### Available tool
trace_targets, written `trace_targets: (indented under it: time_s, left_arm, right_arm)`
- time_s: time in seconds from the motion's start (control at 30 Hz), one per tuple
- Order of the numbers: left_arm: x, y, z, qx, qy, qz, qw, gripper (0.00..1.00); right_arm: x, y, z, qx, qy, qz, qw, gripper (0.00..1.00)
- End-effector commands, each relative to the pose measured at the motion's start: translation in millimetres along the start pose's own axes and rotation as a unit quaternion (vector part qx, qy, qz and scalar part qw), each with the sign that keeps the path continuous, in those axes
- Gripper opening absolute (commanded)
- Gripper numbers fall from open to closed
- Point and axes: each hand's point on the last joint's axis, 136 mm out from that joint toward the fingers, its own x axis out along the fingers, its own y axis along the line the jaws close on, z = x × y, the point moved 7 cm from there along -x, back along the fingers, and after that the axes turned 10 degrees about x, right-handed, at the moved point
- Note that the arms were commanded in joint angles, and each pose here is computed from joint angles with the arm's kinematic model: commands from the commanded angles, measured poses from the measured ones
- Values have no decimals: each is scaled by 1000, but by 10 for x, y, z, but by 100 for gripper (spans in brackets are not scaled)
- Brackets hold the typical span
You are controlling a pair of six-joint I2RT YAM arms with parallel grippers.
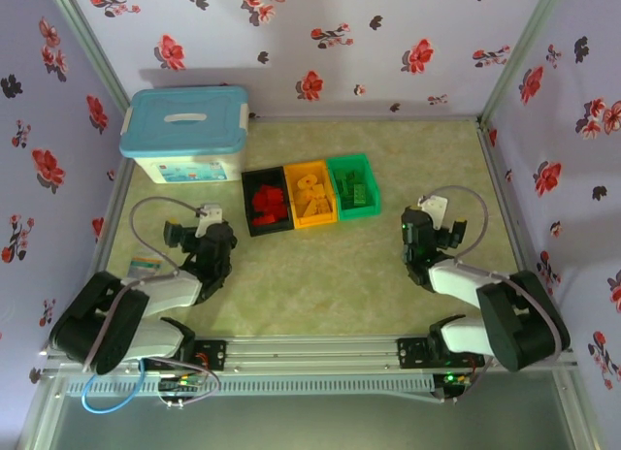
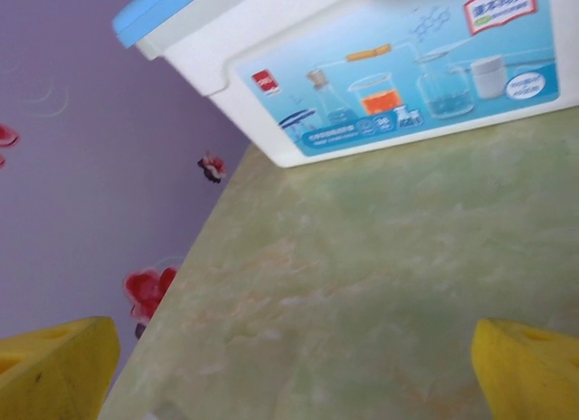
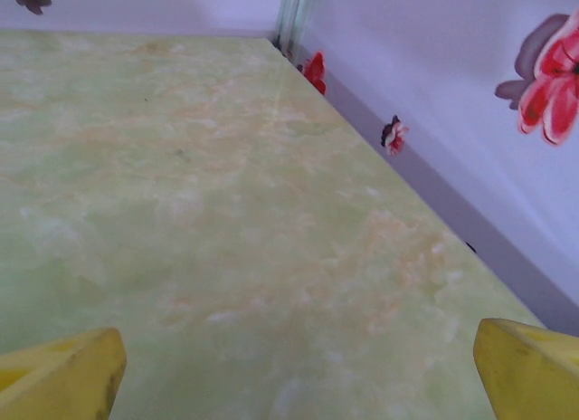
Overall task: Sort the legos into containers by color
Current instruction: Reset both arms
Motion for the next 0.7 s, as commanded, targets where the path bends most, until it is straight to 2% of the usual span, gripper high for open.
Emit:
trace_targets:
  time_s: [0.0,0.23,0.4,0.43,0.5,0.57,0.67]
  left_arm:
    - [87,-7,269,-24,-25,13,999,100]
    - [167,-44,344,-36,-46,18,998,100]
    - [262,9,326,-48,-59,31,997,100]
    - [287,37,307,-48,-63,42,996,100]
    - [337,80,279,-46,-66,58,995,100]
    - [387,120,249,-45,-63,71,994,100]
    - [445,190,216,-57,-59,79,993,100]
  right_arm:
    - [78,62,170,33,-31,8,999,99]
    - [213,-81,199,70,-29,-24,997,99]
    - [299,-278,215,86,-55,-48,994,99]
    - [346,-304,138,111,-57,-30,992,99]
    - [386,-246,97,96,-87,-1,992,99]
    - [336,-50,94,48,-57,23,997,99]
    - [346,-74,88,57,-69,29,996,99]
